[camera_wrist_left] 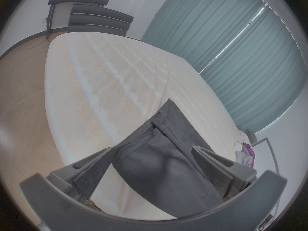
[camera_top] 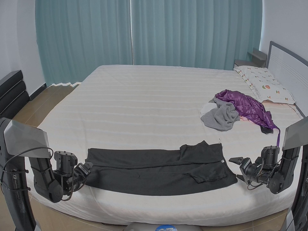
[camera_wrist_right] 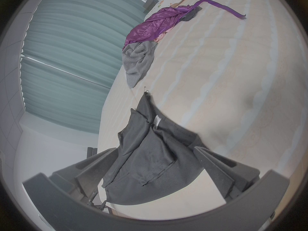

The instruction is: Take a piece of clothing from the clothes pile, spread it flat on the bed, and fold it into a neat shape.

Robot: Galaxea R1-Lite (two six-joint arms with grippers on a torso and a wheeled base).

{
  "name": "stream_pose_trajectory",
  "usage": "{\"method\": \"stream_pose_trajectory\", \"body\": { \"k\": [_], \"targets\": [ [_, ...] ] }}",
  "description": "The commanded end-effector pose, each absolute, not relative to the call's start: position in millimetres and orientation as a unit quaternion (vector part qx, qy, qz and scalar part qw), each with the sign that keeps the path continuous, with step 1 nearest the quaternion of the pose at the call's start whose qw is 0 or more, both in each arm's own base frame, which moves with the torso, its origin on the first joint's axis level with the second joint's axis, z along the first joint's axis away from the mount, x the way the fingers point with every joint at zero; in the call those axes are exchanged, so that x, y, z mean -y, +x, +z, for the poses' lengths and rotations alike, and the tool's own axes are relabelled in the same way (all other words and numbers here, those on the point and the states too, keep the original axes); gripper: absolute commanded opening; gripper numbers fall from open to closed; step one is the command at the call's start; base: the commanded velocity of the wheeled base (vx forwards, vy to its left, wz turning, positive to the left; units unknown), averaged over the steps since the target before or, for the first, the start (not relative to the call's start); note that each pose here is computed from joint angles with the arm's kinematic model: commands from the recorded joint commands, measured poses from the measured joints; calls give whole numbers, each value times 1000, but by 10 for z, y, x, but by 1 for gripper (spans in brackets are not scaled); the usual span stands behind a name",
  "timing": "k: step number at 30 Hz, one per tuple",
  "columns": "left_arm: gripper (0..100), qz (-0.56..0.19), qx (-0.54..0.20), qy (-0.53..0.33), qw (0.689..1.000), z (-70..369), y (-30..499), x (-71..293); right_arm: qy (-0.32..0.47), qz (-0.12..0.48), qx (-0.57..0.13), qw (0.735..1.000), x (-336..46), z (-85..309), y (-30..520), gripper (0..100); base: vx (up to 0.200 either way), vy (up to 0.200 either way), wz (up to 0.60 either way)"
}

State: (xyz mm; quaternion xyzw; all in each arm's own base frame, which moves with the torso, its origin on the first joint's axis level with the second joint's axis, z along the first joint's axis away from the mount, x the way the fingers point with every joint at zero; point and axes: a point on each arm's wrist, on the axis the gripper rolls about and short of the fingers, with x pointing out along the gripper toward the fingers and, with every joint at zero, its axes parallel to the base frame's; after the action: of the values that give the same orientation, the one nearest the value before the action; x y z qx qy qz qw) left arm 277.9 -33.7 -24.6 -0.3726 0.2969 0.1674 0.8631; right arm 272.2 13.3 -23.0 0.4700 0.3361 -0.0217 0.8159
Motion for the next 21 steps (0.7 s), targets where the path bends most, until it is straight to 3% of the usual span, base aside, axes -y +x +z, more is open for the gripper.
{"method": "stream_pose_trajectory", "body": {
  "k": [1, 15, 21],
  "targets": [
    [100, 164, -280, -386, 864, -137, 2773, 333, 470, -21, -337, 816, -138, -233, 2723, 100, 0, 0, 0],
    [100, 153, -257, -412, 861, -56, 2799, 339, 470, -22, -338, 815, -138, -239, 2719, 100, 0, 0, 0],
    [100, 69, -273, -403, 871, 101, 2848, 305, 469, -21, -338, 816, -142, -237, 2723, 100, 0, 0, 0]
  ]
}}
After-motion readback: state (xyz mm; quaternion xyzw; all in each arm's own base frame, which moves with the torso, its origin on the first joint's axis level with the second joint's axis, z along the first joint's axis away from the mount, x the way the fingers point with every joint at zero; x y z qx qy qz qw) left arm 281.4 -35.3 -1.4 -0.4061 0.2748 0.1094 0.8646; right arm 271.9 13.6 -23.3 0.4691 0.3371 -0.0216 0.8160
